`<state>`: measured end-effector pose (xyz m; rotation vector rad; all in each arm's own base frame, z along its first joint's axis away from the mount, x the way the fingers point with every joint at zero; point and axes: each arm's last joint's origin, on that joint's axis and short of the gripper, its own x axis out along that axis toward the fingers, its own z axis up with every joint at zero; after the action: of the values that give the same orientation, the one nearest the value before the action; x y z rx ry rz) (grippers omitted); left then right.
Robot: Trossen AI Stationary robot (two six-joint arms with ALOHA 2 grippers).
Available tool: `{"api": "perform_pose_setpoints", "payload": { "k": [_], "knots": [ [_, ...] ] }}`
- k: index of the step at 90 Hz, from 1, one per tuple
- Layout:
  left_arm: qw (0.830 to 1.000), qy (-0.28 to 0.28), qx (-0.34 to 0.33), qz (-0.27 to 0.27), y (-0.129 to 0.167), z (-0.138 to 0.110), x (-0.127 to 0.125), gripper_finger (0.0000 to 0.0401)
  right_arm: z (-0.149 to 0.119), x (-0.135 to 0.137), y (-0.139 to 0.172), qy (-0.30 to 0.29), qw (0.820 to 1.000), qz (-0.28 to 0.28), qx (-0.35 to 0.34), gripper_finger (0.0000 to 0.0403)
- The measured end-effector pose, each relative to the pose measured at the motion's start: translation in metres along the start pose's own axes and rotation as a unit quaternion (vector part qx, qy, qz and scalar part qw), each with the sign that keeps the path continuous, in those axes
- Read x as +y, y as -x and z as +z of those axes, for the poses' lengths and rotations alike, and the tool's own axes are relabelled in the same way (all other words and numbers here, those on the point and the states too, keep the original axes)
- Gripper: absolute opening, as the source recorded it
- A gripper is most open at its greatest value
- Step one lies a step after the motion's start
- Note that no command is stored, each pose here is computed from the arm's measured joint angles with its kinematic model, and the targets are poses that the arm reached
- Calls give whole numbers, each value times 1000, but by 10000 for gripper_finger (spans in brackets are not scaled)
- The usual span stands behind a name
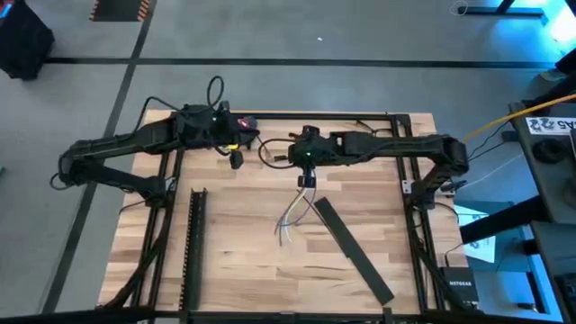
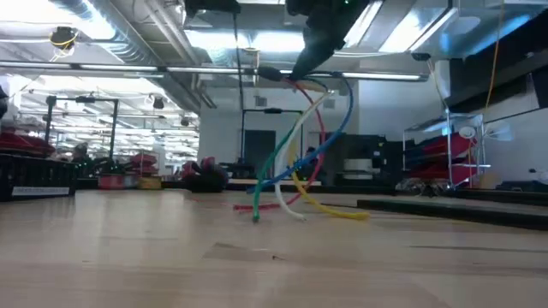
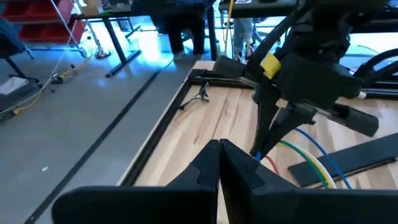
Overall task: Ziptie cables
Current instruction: Wrap the black zip tie loop on the cables
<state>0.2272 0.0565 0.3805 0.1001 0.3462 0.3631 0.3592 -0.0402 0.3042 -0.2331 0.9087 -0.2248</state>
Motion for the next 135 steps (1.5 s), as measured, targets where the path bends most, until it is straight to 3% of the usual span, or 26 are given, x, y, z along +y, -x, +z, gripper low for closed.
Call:
{"api": "perform_pose_setpoints", "payload": {
  "k": [25,67,92,115,135],
  "knots": [
    [1000,-1,-17,2,0,3,0,0,-14,7,-18,-23,1000,6,11,1],
    [999,-2,-35,2,-1,7,0,0,-10,9,-36,-38,999,18,-15,1],
    [999,-1,-19,-27,-24,2,-8,0,-1,8,-36,-46,997,17,-53,1],
    [999,-26,-11,-32,-45,-3,-14,0,-3,14,-48,-54,996,61,-46,1],
    [998,-36,41,-39,-59,-26,-19,0,-8,21,-74,-77,994,69,-27,55]
  ]
}}
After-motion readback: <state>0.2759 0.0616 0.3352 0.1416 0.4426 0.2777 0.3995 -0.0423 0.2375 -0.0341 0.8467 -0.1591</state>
